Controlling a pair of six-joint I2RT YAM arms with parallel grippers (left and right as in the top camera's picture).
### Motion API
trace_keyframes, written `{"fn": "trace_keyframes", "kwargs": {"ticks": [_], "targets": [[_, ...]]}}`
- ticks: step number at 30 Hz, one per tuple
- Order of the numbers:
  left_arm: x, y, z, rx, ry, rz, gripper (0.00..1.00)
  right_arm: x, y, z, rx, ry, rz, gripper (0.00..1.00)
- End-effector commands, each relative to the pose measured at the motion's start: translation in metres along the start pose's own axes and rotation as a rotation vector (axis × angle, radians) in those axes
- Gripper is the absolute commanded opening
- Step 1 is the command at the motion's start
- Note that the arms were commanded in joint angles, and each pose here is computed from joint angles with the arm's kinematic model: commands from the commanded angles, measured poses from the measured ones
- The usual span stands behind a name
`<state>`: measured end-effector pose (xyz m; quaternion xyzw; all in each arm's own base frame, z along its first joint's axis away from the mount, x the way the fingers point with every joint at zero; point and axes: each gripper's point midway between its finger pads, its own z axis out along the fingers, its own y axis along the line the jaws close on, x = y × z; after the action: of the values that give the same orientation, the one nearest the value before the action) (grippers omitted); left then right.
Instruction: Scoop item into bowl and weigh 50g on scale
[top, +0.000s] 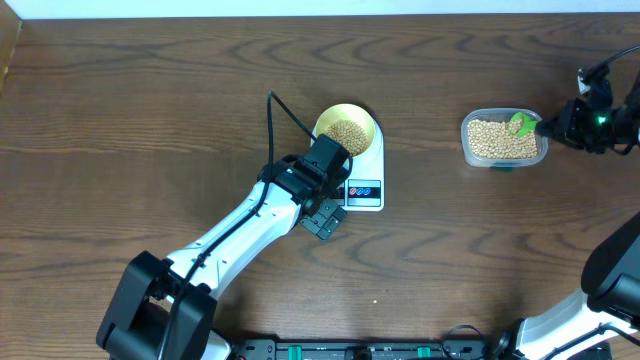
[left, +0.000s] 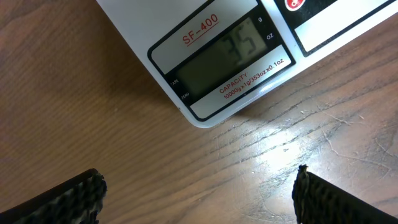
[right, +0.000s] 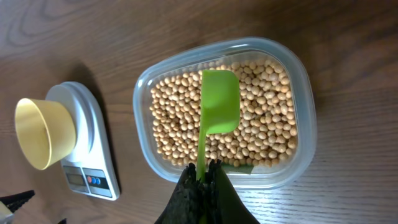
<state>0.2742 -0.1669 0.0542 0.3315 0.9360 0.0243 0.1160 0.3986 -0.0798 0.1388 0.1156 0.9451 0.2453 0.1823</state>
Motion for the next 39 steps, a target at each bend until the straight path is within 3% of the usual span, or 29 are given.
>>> {"fn": "trace_keyframes", "kwargs": {"ticks": [1,17,23,39], "targets": [[0.002,0.004,-0.002,-0.013,-0.001,0.0,0.98,-0.006,0.015,-0.013,-0.052,-0.034,-0.028,0.01],[0.002,0.004,-0.002,-0.014,-0.001,0.0,0.98,-0.001,0.052,-0.02,-0.274,-0.026,-0.002,0.01],[0.002,0.004,-0.002,-0.014,-0.001,0.0,0.98,-0.005,0.087,-0.031,-0.474,-0.064,-0.065,0.01],[0.002,0.004,-0.002,-0.014,-0.001,0.0,0.98,0.006,0.188,0.012,-0.587,0.008,-0.285,0.01]]}}
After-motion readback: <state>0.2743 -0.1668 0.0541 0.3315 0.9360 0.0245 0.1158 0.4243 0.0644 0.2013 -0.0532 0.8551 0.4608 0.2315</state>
